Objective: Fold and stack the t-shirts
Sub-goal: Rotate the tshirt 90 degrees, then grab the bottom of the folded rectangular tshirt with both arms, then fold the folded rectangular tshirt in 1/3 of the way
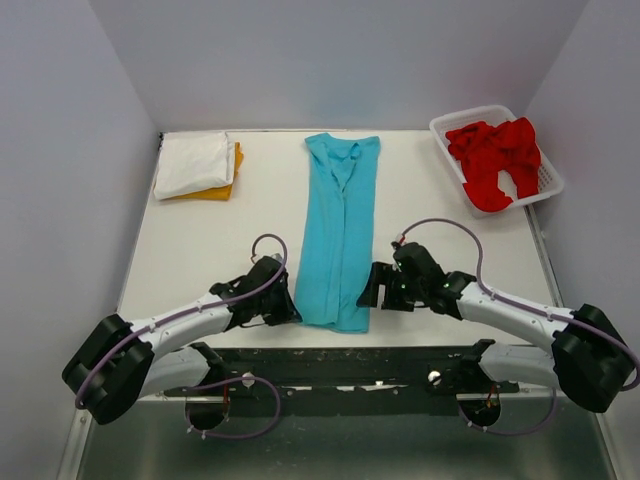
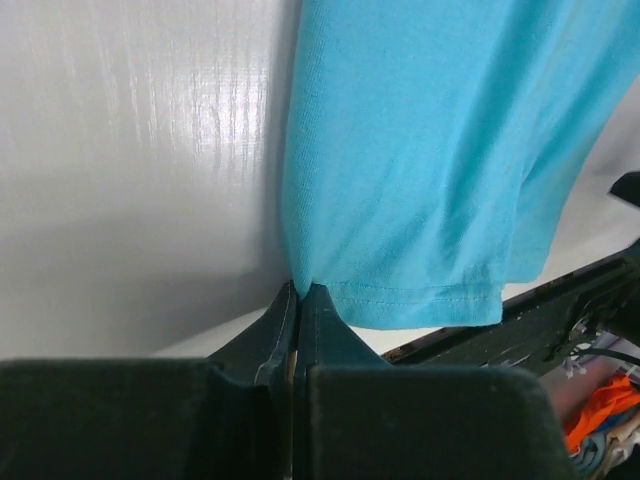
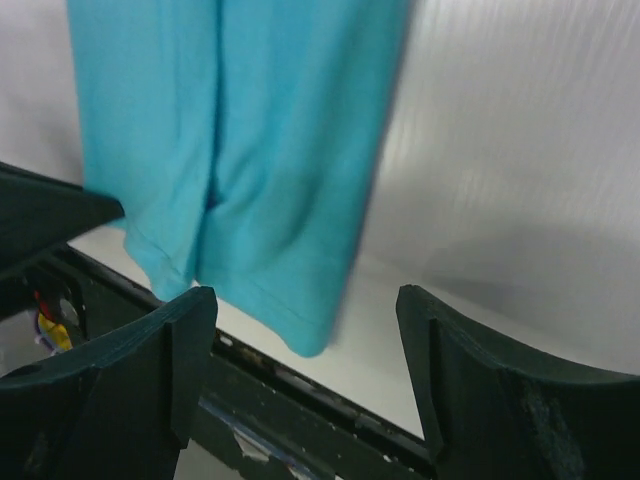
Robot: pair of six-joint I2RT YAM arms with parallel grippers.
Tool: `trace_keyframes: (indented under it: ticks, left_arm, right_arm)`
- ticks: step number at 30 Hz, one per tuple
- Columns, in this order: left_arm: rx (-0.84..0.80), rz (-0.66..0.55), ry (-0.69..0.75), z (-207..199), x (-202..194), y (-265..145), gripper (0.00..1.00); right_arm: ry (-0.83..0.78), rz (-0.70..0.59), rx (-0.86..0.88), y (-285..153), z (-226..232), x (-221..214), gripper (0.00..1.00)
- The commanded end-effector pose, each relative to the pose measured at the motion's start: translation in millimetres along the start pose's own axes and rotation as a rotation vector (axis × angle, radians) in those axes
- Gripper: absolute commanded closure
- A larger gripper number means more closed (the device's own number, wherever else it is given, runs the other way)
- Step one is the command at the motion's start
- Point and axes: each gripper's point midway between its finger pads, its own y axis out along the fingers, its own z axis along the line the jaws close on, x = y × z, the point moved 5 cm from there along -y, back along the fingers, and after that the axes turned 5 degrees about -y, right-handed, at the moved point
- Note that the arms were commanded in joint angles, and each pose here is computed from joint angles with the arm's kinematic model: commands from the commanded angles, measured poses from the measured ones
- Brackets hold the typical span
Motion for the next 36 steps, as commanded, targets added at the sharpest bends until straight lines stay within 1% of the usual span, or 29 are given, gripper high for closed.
trace_keyframes:
  ticks: [1,2,6,10,12,13,16,19,20,21,22,25,27,29,30,31,36]
  left_arm:
    - [0.034,0.022,-0.008,12.7,-11.5,-2.9,1.00]
    - [0.036,0.021,-0.008,12.2,-12.4,-4.6,1.00]
    - [0.022,0.009,0.002,4.8,-18.2,-11.6,1.00]
    - [0.051,-0.020,-0.013,5.0,-22.3,-16.0,1.00]
    - [0.057,-0.027,-0.025,7.3,-23.8,-15.7,1.00]
    - [0.052,-0.027,-0.031,7.4,-24.4,-15.1,1.00]
    - [0.045,-0.017,-0.043,8.4,-28.1,-13.0,1.00]
    - [0.044,-0.012,-0.044,6.9,-31.9,-12.6,1.00]
    - [0.043,-0.009,-0.045,6.8,-33.5,-12.3,1.00]
    - [0.039,-0.002,-0.040,5.8,-35.6,-12.4,1.00]
    - [0.044,0.005,-0.041,6.3,-37.6,-12.4,1.00]
    - [0.036,0.016,-0.034,4.5,-43.8,-15.8,1.00]
    - [0.009,-0.002,-0.017,-1.6,-42.1,-20.3,1.00]
    - [-0.045,-0.023,0.030,-17.0,-36.3,-29.1,1.00]
    - [-0.055,-0.028,0.043,-23.2,-34.0,-34.6,1.00]
    - [-0.049,-0.065,0.055,-28.6,-27.1,-38.7,1.00]
    - [-0.037,-0.139,0.122,-58.6,-0.1,-49.9,1.00]
  right_arm:
    - [0.109,0.160,0.126,-3.0,6.3,-37.5,0.26]
    - [0.120,0.183,0.140,-2.2,6.9,-43.0,0.30]
    - [0.137,0.244,0.172,1.7,10.9,-61.5,0.43]
    - [0.173,0.305,0.167,2.9,4.4,-79.6,0.46]
    - [0.176,0.322,0.157,2.7,2.1,-85.2,0.50]
    - [0.178,0.324,0.145,2.8,0.3,-86.6,0.54]
    - [0.171,0.323,0.107,2.7,-6.0,-89.8,0.72]
    - [0.166,0.361,0.119,-0.2,-7.2,-97.1,0.81]
    - [0.165,0.367,0.125,-0.6,-8.3,-100.2,0.87]
    - [0.165,0.371,0.131,-1.0,-9.1,-102.2,0.96]
    - [0.160,0.378,0.138,-1.6,-9.8,-104.3,0.99]
    - [0.135,0.376,0.170,-6.2,-6.0,-103.3,0.99]
    - [0.112,0.332,0.206,-10.6,2.3,-93.4,0.99]
    - [0.075,0.277,0.214,-17.3,10.6,-78.9,0.99]
    - [0.062,0.248,0.191,-19.6,11.0,-72.5,0.99]
    - [0.050,0.219,0.173,-22.3,12.6,-65.4,0.99]
    - [0.060,0.035,0.029,-22.7,13.3,-25.7,0.99]
